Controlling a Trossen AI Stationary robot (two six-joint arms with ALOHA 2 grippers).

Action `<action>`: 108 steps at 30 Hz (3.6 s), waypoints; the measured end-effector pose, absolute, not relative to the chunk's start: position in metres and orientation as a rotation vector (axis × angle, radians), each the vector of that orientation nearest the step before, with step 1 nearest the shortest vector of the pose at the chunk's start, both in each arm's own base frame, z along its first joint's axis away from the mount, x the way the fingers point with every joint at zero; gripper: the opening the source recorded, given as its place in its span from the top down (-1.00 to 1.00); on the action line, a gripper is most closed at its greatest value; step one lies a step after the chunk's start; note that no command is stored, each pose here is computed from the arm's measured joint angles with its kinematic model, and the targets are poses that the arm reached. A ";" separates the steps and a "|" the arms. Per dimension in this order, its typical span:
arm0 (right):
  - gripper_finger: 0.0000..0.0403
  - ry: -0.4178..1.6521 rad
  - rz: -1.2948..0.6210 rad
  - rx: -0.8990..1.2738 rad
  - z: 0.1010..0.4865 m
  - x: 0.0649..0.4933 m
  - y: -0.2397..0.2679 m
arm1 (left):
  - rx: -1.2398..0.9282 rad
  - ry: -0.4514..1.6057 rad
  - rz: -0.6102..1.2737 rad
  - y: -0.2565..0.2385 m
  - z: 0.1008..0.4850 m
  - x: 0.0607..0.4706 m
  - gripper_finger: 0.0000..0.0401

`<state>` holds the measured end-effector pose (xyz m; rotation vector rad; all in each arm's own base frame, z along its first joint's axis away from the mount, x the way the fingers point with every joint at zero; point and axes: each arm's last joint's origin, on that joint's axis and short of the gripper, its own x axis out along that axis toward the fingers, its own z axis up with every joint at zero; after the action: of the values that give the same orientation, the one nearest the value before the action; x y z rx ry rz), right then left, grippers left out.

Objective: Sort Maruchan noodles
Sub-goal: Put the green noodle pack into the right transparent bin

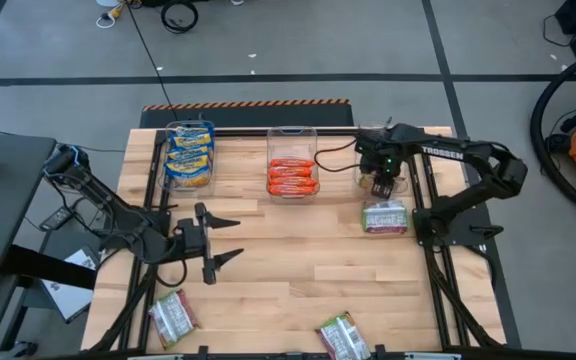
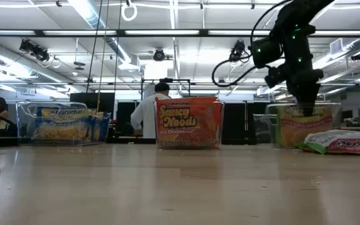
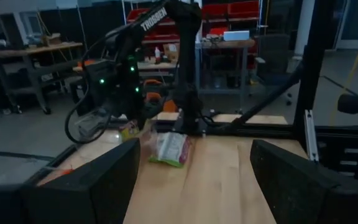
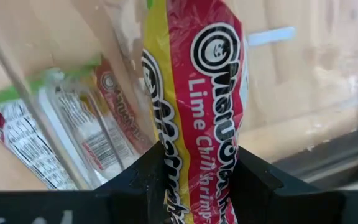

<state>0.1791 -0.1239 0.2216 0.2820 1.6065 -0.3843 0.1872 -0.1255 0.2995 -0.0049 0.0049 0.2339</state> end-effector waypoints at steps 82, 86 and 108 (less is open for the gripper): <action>0.34 1.545 -0.601 -0.445 0.114 0.155 0.095 | 0.266 0.115 0.115 -0.157 0.248 0.227 -0.54; 0.69 1.533 -0.601 -0.444 0.116 0.157 0.096 | 0.262 0.114 0.081 -0.157 0.248 0.228 -0.52; 0.99 1.079 0.081 0.124 0.258 0.268 0.131 | 0.194 0.104 0.022 -0.144 0.173 0.295 -0.56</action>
<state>0.2683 0.1305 0.2583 0.1244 1.0791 0.0813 0.2946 -0.1439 0.1731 0.1935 0.1045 0.0219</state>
